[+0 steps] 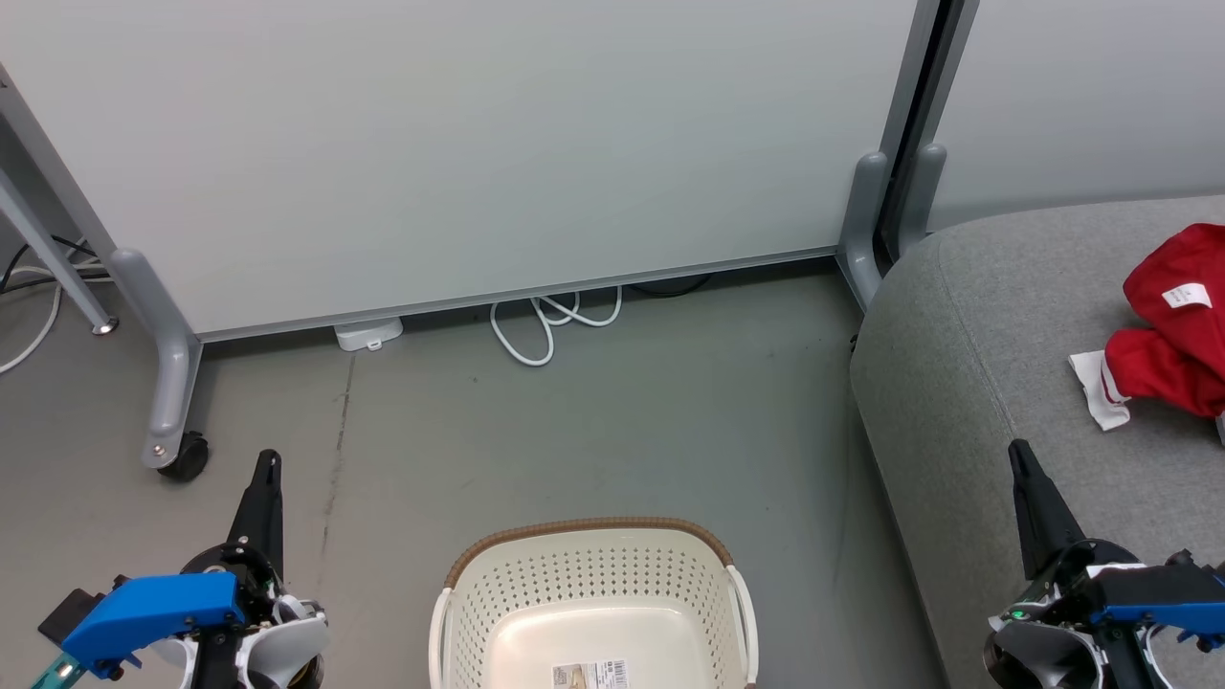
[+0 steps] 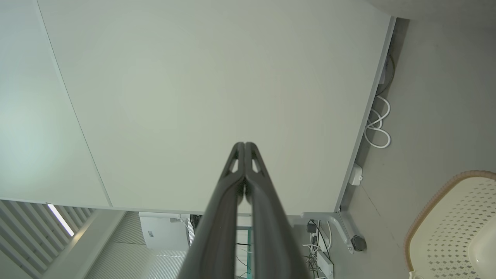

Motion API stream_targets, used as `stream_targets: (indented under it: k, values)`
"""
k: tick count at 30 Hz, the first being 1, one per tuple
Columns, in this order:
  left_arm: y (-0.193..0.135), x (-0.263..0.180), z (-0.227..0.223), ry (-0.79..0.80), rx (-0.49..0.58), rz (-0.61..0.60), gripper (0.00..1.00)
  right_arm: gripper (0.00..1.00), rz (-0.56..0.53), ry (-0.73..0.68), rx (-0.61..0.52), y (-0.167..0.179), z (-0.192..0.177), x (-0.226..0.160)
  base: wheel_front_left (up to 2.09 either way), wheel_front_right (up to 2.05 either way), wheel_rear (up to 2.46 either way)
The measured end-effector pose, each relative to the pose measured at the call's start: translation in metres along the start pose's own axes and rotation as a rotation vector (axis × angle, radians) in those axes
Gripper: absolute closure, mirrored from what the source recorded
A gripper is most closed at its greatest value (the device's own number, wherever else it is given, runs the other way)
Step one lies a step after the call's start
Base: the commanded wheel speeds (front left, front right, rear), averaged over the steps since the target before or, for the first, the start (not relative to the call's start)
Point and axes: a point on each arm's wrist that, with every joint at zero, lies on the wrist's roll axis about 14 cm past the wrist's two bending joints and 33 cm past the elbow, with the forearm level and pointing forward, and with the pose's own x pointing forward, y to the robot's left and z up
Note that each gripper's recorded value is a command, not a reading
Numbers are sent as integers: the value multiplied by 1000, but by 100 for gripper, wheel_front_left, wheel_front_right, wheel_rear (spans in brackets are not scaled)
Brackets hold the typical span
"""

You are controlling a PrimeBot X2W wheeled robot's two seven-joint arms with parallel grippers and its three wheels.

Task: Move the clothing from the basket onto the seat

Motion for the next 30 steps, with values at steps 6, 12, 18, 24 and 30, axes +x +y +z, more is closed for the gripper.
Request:
stream_targets:
  k: [6,12,18,24,30]
  values:
    - [0,0,0,0,0,0,100,100,0,0,0,0,0,0,0,0,0]
    - [0,0,0,0,0,0,100,100,0,0,0,0,0,0,0,0,0]
    - [0,0,0,0,0,0,100,100,0,0,0,0,0,0,0,0,0]
    - [0,0,0,0,0,0,100,100,0,0,0,0,0,0,0,0,0]
    - [0,0,0,0,0,0,100,100,0,0,0,0,0,0,0,0,0]
